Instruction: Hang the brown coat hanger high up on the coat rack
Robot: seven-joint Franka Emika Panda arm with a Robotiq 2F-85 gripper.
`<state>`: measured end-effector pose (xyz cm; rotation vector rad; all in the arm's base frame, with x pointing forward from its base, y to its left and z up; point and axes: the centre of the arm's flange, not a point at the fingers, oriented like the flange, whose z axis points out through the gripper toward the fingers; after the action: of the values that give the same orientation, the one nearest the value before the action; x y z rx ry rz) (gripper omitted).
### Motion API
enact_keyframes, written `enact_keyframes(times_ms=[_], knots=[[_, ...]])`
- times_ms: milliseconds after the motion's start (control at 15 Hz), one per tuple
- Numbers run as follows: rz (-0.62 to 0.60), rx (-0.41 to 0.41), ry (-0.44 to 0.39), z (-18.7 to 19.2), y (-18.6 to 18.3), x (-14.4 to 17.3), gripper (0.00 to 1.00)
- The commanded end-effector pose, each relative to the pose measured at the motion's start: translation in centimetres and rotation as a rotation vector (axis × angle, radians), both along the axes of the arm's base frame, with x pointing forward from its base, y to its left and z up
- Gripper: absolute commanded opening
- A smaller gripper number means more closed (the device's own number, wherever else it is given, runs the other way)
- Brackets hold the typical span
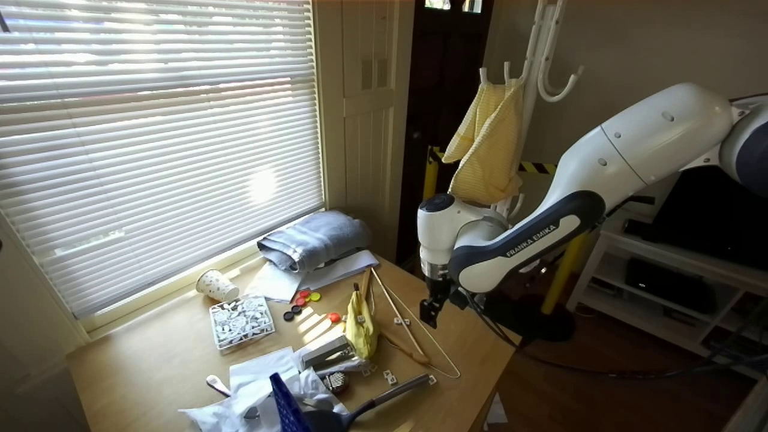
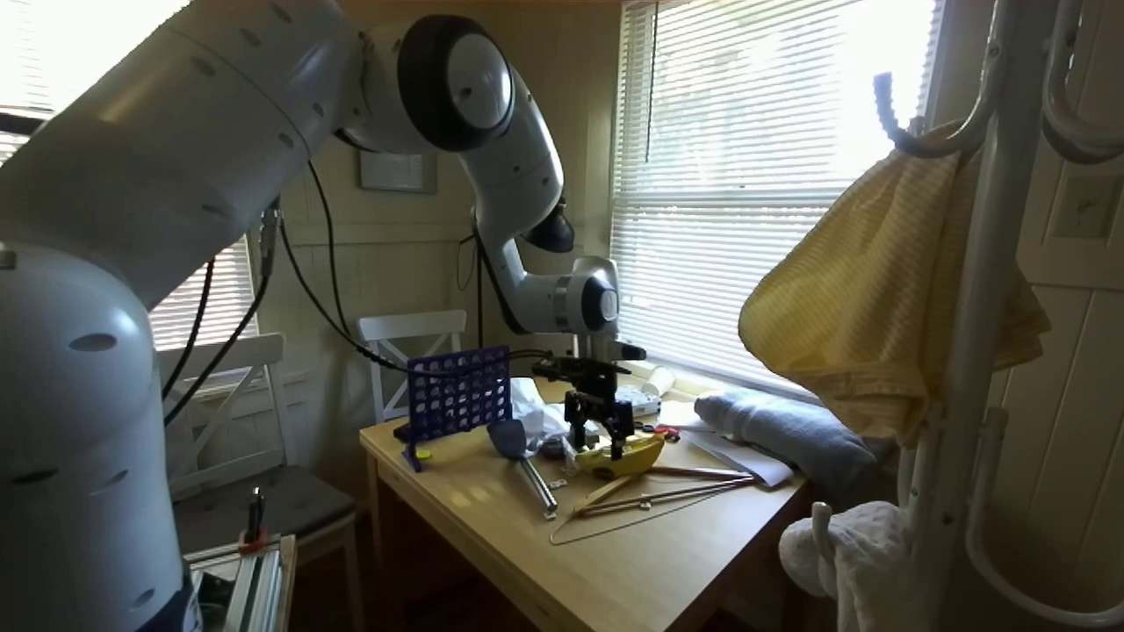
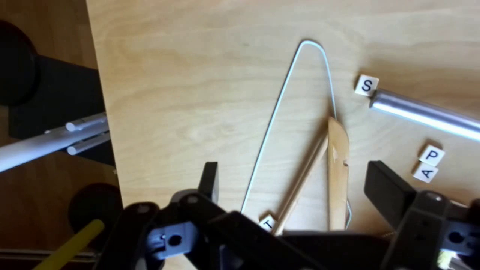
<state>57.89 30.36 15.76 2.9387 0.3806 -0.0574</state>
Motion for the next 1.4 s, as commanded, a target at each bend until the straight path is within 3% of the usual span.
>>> enact_keyframes(times_ms=[0, 267, 800, 867, 1067, 1333], knots=[[0.060, 0.161, 0.013, -3.3, -0.5, 2.7, 1.00], [0.104, 0.216, 0.102, -7.2, 0.0, 4.5, 1.00], [0.202, 0.122, 0.160, -11.6, 4.9, 5.3, 1.00], [0.187, 0.152, 0.148, -10.5, 2.9, 2.8, 1.00], [0.194, 0.148, 0.150, -10.7, 3.4, 2.7, 1.00], [0.179, 0.174, 0.038, -11.8, 4.0, 3.9, 1.00]])
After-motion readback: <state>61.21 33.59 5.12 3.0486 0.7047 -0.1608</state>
